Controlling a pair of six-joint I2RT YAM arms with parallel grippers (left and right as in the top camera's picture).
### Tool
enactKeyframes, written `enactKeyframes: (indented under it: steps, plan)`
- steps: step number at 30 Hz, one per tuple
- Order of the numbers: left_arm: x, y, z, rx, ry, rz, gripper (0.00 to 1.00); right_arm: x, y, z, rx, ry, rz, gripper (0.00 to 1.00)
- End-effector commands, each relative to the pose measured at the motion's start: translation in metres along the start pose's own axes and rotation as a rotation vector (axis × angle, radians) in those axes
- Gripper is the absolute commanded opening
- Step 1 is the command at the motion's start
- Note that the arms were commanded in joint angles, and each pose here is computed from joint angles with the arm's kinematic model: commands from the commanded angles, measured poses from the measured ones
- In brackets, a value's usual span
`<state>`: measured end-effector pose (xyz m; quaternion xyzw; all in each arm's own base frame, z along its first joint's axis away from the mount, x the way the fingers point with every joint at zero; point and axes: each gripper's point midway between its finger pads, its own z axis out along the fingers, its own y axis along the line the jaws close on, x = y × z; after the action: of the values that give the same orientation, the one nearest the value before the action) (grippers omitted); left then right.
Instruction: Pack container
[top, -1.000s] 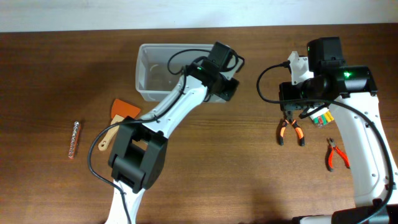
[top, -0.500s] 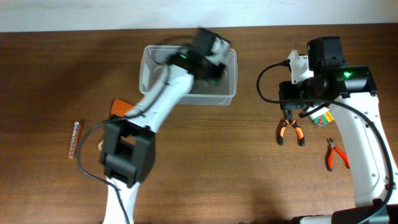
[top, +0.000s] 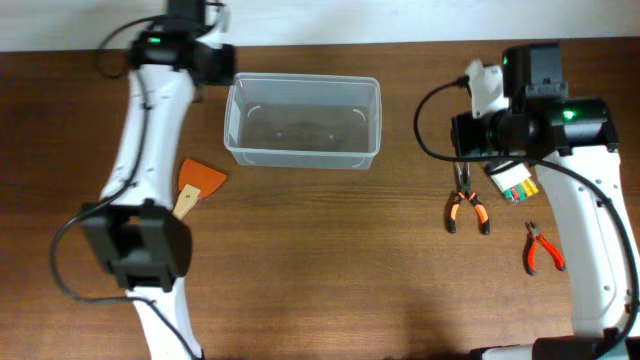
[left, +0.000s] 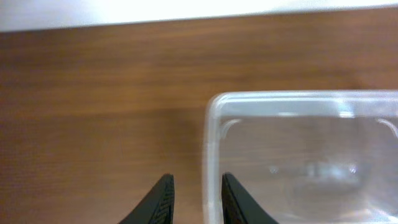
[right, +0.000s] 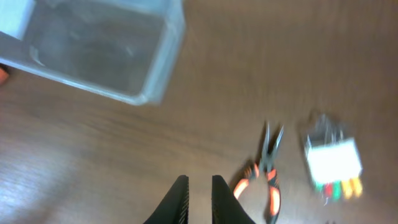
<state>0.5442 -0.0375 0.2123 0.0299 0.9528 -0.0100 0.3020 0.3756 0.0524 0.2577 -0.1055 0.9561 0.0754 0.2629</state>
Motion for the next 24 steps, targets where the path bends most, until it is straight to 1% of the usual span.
enactKeyframes:
  steps: [1, 2, 6, 9, 11, 15, 17, 21, 24]
  plan:
    - [-0.021, 0.054, -0.069, -0.077, -0.117, -0.115, 0.27, -0.033, 0.032, -0.019, -0.028, -0.087, -0.155, 0.07]
    - [-0.019, 0.066, -0.077, -0.092, -0.119, -0.143, 0.28, -0.040, 0.043, -0.021, -0.040, -0.099, -0.195, 0.04]
    - [-0.008, 0.107, -0.105, -0.144, -0.123, -0.242, 0.27, -0.062, 0.082, -0.013, -0.089, -0.123, -0.292, 0.04]
    - [-0.002, 0.125, -0.117, -0.178, -0.121, -0.269, 0.28, -0.069, 0.103, 0.017, -0.125, -0.094, -0.336, 0.04]
    - [0.001, 0.135, -0.122, -0.219, -0.119, -0.281, 0.27, -0.064, 0.120, 0.043, -0.188, -0.049, -0.389, 0.04]
    - [0.003, 0.140, -0.123, -0.232, -0.114, -0.287, 0.28, -0.043, 0.152, 0.101, -0.314, 0.065, -0.441, 0.05]
    - [0.003, 0.140, -0.123, -0.231, -0.114, -0.287, 0.27, -0.034, 0.166, 0.126, -0.364, 0.106, -0.452, 0.07]
    - [0.005, 0.139, -0.122, -0.230, -0.106, -0.287, 0.28, -0.022, 0.191, 0.151, -0.433, 0.136, -0.503, 0.08]
    - [0.007, 0.139, -0.122, -0.230, -0.097, -0.287, 0.28, -0.022, 0.209, 0.157, -0.452, 0.111, -0.545, 0.08]
